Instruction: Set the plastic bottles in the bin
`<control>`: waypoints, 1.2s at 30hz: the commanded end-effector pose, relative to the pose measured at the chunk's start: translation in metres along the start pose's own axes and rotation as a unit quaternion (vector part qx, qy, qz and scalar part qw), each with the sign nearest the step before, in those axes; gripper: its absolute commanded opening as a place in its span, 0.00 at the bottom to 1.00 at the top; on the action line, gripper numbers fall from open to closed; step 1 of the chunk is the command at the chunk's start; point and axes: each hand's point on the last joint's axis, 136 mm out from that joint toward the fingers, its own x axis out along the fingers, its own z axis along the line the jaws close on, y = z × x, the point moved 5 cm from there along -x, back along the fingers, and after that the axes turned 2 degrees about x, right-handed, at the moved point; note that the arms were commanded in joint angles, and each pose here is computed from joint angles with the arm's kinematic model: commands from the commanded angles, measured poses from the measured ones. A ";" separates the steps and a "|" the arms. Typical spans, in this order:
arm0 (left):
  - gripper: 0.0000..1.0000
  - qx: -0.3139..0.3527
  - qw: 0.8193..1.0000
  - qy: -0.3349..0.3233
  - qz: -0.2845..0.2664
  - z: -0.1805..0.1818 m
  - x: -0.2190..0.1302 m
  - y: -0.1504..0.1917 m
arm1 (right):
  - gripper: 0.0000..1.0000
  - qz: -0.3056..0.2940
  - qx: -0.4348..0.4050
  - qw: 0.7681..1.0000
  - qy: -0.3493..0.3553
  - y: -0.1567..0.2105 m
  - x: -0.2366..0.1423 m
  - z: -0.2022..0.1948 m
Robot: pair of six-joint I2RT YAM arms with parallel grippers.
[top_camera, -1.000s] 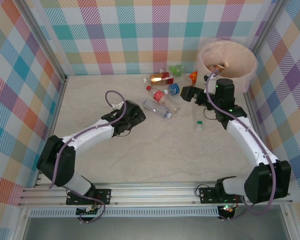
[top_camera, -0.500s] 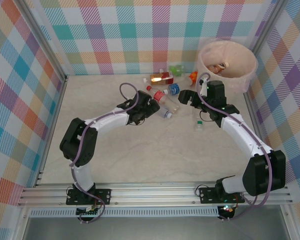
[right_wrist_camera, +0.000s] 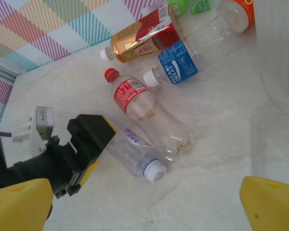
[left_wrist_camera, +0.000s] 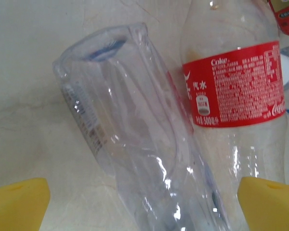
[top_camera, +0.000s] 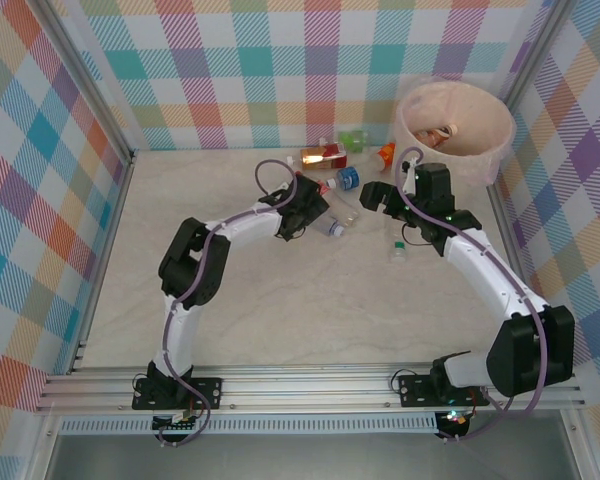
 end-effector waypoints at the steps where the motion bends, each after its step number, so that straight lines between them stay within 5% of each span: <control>1: 1.00 -0.002 0.999 -0.042 -0.022 0.007 0.008 -0.013 | 1.00 -0.011 -0.004 1.000 0.001 -0.005 -0.011 0.004; 8: 0.97 -0.001 0.997 -0.063 -0.041 0.021 0.020 -0.029 | 1.00 -0.014 -0.006 1.000 0.001 -0.006 -0.015 0.005; 25: 0.62 0.043 0.999 -0.023 -0.010 0.010 0.040 -0.029 | 1.00 -0.010 -0.005 1.000 -0.006 -0.003 -0.018 0.006; 36: 0.52 0.095 0.989 0.097 -0.065 -0.015 -0.037 -0.048 | 1.00 0.028 -0.022 0.994 -0.101 0.012 -0.013 0.024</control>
